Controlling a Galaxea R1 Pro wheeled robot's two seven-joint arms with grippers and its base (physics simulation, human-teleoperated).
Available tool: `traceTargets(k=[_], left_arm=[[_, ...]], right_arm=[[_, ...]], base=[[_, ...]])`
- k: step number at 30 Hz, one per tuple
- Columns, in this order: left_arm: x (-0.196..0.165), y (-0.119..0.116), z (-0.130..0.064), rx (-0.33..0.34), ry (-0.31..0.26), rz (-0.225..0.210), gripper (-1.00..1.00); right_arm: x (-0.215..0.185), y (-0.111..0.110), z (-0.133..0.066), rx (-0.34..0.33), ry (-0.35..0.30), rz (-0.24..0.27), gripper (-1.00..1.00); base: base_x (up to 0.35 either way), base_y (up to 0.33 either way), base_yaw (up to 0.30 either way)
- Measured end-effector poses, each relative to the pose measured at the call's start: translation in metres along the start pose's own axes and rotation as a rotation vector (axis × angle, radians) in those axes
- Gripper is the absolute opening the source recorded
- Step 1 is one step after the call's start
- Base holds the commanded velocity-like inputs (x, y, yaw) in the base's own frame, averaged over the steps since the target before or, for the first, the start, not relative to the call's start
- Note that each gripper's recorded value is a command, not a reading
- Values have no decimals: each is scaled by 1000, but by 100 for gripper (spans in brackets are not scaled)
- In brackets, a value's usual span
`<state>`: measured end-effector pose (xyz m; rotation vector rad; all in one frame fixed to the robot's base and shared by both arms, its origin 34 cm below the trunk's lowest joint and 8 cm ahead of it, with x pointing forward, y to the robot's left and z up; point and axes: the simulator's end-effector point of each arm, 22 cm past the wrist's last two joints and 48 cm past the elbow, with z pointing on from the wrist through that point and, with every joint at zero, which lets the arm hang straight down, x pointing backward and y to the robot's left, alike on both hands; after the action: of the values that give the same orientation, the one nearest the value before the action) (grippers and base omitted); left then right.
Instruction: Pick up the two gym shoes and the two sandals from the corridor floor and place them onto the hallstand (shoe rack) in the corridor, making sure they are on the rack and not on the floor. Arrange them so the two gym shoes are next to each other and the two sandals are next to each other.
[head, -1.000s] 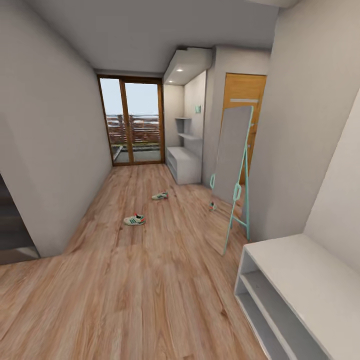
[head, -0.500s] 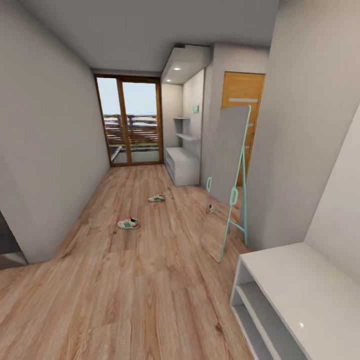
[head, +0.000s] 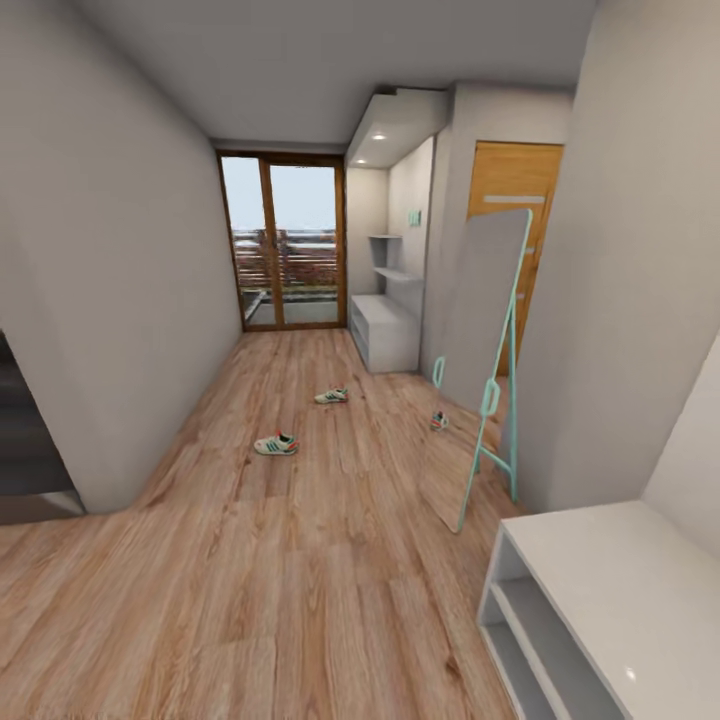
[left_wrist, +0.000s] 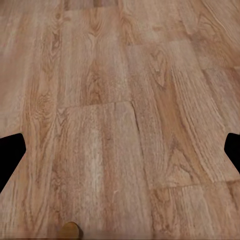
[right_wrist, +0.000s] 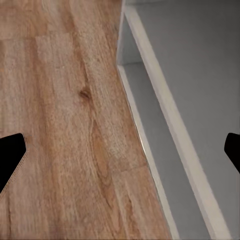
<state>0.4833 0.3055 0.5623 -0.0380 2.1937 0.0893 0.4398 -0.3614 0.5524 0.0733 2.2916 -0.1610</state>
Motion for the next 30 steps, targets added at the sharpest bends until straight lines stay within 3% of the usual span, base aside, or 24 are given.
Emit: traceTargets(k=[7,30], left_arm=[[0,0,0,0,-1,0,100],[0,-1,0,2,-1,-2,100]], right_arm=[[0,0,0,0,-1,0,100],[-1,0,0,0,-1,0,100]], base=[[270,0,144],[337,0,28]])
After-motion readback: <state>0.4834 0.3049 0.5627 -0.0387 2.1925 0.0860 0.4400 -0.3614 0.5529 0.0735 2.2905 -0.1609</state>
